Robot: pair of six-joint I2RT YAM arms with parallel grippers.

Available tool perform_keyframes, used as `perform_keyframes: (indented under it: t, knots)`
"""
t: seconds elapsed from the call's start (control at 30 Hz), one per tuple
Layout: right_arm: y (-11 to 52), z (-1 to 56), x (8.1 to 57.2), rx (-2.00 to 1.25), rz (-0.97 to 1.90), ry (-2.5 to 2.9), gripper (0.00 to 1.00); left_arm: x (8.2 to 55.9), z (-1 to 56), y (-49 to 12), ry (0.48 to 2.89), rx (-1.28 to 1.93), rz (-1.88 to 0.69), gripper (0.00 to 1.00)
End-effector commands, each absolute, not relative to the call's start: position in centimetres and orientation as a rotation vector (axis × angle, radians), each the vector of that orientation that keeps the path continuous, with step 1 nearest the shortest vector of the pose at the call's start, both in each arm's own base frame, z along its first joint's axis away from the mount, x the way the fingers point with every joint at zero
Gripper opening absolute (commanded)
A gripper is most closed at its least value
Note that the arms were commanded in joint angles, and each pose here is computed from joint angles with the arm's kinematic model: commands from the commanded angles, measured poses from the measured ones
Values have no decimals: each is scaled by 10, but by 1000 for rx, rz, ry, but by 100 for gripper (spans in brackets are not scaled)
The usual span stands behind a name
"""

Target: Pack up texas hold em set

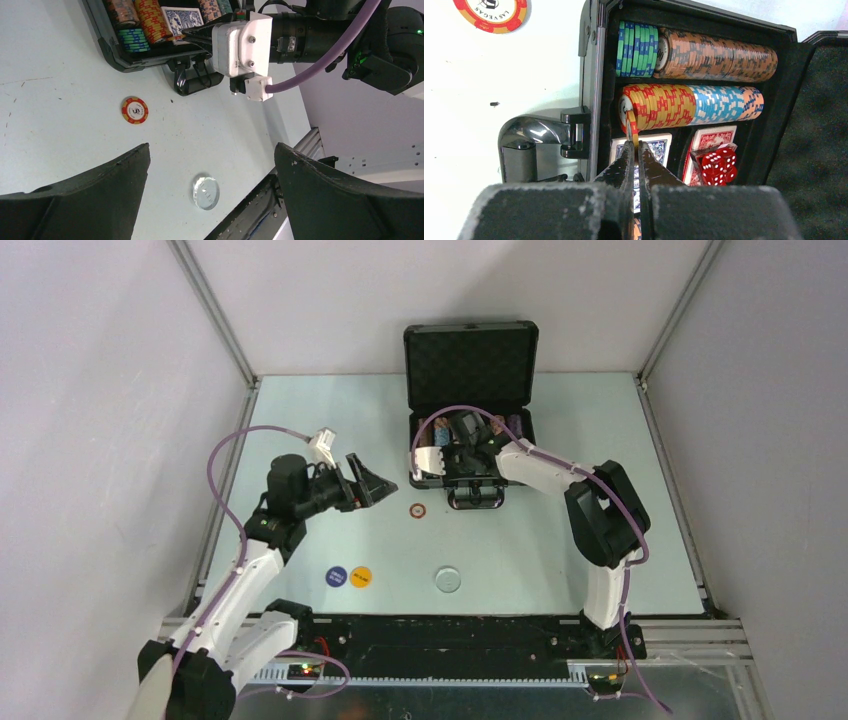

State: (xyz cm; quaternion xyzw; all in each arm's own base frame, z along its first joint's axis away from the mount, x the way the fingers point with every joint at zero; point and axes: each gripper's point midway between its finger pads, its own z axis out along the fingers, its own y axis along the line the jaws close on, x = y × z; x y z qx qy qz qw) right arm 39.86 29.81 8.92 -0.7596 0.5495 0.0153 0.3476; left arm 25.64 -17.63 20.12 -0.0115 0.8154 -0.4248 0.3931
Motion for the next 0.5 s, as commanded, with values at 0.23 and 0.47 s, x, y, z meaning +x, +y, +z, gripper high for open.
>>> perform_keyframes:
  t: [0.23, 0.47]
  knots:
    - [320, 92, 426, -1840, -39, 1408, 0, 258, 205, -177, 2037, -20, -1103, 98]
    - [318, 87, 428, -1832, -34, 1429, 0, 259, 204, -177, 2042, -23, -1103, 98]
